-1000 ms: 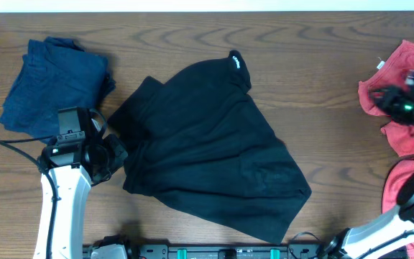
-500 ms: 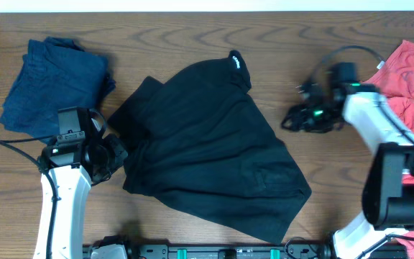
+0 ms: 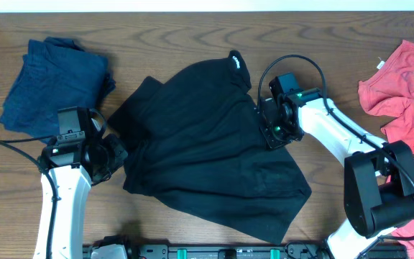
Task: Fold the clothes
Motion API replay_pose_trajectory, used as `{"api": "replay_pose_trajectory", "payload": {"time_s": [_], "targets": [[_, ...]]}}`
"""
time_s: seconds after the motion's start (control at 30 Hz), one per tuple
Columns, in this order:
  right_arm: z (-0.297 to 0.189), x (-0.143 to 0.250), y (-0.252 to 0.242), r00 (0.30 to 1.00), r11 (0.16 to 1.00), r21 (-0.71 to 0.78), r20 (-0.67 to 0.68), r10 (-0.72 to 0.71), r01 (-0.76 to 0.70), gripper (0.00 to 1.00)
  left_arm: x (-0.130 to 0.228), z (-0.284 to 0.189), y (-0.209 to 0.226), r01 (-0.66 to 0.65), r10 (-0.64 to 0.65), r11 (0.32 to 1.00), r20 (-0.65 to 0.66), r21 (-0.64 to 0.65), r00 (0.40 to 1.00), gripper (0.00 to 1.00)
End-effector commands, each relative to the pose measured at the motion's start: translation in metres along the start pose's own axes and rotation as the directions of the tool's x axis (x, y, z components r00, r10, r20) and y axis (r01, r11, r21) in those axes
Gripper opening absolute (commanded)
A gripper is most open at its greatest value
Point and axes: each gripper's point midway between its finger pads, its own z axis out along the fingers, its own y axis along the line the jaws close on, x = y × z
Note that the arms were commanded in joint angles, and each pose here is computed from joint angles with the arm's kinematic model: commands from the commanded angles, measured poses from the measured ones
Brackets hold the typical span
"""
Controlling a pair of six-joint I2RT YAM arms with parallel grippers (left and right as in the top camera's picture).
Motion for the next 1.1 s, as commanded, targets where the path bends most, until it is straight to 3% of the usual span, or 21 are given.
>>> {"api": "replay_pose_trajectory", "payload": {"time_s": [0.0, 0.23, 0.27, 0.3, 0.33, 0.4, 0.47, 0.53, 0.57, 0.67, 0.87, 0.97, 1.07], "targets": [[-0.001, 0.001, -0.014, 1.000, 0.998, 0.055, 0.003, 0.025, -0.025, 0.01, 0.001, 0.002, 0.003, -0.013, 0.013, 1.000, -0.005, -0.009, 1.000, 0.06], [-0.003, 0.007, -0.020, 0.995, 0.995, 0.039, -0.014, 0.095, -0.094, 0.01, 0.001, 0.002, 0.003, -0.013, 0.013, 1.000, -0.004, -0.009, 1.000, 0.06], [-0.003, 0.011, -0.019, 0.995, 0.995, 0.036, -0.027, 0.096, -0.095, 0.07, 0.001, 0.002, 0.003, -0.013, 0.013, 1.000, -0.004, -0.009, 1.000, 0.06], [-0.003, 0.014, -0.018, 0.994, 0.995, 0.036, -0.042, 0.098, -0.097, 0.30, 0.001, 0.002, 0.003, -0.013, 0.013, 1.000, -0.004, -0.009, 1.000, 0.06], [-0.003, 0.017, -0.018, 0.993, 0.995, 0.035, -0.055, 0.100, -0.098, 0.45, 0.001, 0.002, 0.003, -0.014, 0.014, 1.000, -0.003, -0.008, 1.000, 0.06], [-0.003, 0.024, -0.017, 0.991, 0.994, 0.035, -0.081, 0.104, -0.102, 0.58, 0.000, 0.002, 0.002, -0.014, 0.014, 1.000, 0.000, -0.007, 1.000, 0.06], [-0.004, 0.029, -0.016, 0.989, 0.994, 0.035, -0.102, 0.108, -0.105, 0.63, -0.001, 0.002, 0.002, -0.014, 0.014, 1.000, 0.002, -0.006, 1.000, 0.06], [-0.004, 0.031, -0.016, 0.988, 0.994, 0.034, -0.111, 0.109, -0.106, 0.59, -0.001, 0.002, 0.002, -0.015, 0.015, 1.000, 0.002, -0.006, 1.000, 0.06], [-0.004, 0.031, -0.016, 0.988, 0.994, 0.034, -0.112, 0.107, -0.103, 0.48, 0.000, 0.002, 0.002, -0.014, 0.014, 1.000, 0.002, -0.006, 1.000, 0.06], [-0.004, 0.031, -0.013, 0.991, 0.997, 0.016, -0.111, 0.081, -0.080, 0.01, -0.001, 0.002, 0.002, -0.014, 0.014, 1.000, 0.002, -0.005, 1.000, 0.06], [-0.004, 0.009, -0.030, 0.997, 0.993, 0.085, -0.019, 0.080, -0.078, 0.01, -0.001, 0.002, -0.005, -0.018, 0.018, 0.999, 0.000, 0.033, 1.000, 0.06], [-0.014, -0.030, -0.070, 0.975, 0.961, 0.213, 0.169, 0.144, -0.178, 0.01, -0.003, 0.001, -0.014, -0.025, 0.024, 0.997, 0.004, 0.080, 1.000, 0.06], [-0.043, -0.085, -0.105, 0.901, 0.937, 0.240, 0.411, 0.137, -0.252, 0.01, -0.006, 0.001, -0.021, -0.031, 0.030, 0.993, 0.011, 0.114, 0.999, 0.06]]}}
